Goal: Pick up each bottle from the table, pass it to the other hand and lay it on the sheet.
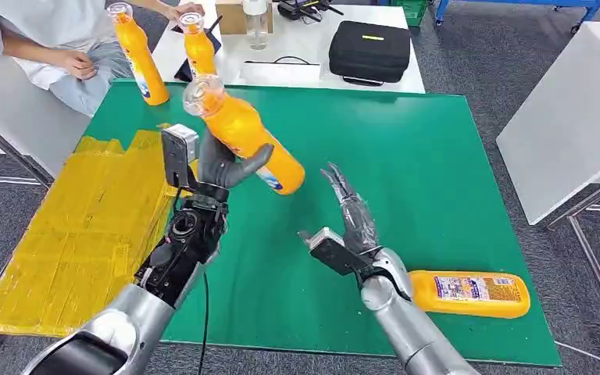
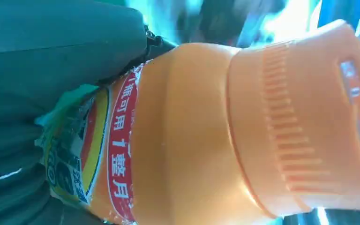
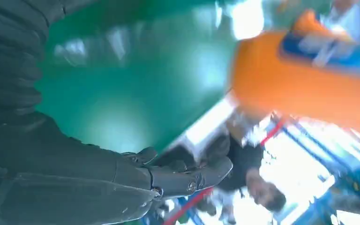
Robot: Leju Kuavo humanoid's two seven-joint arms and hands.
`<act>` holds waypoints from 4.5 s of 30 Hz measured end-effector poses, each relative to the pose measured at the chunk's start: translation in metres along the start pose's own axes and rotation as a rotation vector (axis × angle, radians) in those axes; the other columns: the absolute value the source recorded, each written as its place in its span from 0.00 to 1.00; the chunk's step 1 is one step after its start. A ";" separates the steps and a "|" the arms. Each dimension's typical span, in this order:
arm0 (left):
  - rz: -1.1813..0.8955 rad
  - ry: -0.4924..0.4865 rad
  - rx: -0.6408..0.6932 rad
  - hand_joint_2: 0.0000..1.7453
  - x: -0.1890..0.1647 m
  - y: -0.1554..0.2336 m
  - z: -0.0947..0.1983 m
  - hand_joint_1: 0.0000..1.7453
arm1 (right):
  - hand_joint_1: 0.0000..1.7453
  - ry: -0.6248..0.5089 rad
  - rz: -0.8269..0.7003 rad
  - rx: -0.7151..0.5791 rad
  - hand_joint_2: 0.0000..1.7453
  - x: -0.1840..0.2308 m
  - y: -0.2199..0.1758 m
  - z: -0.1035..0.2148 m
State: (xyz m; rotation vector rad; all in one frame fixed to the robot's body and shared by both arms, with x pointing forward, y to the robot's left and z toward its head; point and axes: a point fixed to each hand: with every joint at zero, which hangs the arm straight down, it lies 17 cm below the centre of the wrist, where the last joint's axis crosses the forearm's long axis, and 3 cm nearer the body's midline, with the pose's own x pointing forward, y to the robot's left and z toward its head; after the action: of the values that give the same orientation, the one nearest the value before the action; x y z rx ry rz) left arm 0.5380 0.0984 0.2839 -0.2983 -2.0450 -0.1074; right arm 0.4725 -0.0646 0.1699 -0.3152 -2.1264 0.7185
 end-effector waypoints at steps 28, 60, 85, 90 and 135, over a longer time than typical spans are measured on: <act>-2.227 0.150 -0.519 1.00 -0.104 0.199 0.013 1.00 | 0.00 -0.064 0.211 -0.328 1.00 0.011 -0.170 0.042; -1.831 0.487 -0.405 0.00 -0.136 0.294 0.098 0.00 | 0.00 -0.059 0.230 0.110 1.00 0.018 -0.107 0.080; -1.062 0.157 -0.056 1.00 -0.078 0.197 0.038 0.00 | 0.00 0.167 0.470 0.353 1.00 -0.037 -0.165 0.199; -1.046 0.126 -0.035 1.00 -0.069 0.193 0.031 0.00 | 0.00 0.180 0.483 0.346 1.00 -0.038 -0.172 0.202; -0.865 0.010 -0.034 1.00 -0.045 0.129 0.009 0.00 | 1.00 0.589 0.698 0.535 1.00 -0.236 -0.170 0.220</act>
State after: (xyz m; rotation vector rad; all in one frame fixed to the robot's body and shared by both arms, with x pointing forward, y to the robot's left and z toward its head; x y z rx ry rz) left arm 0.5836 0.2170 0.2333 0.5828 -2.0300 -0.6670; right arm 0.4469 -0.3930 0.0141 -0.8648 -1.1868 1.3553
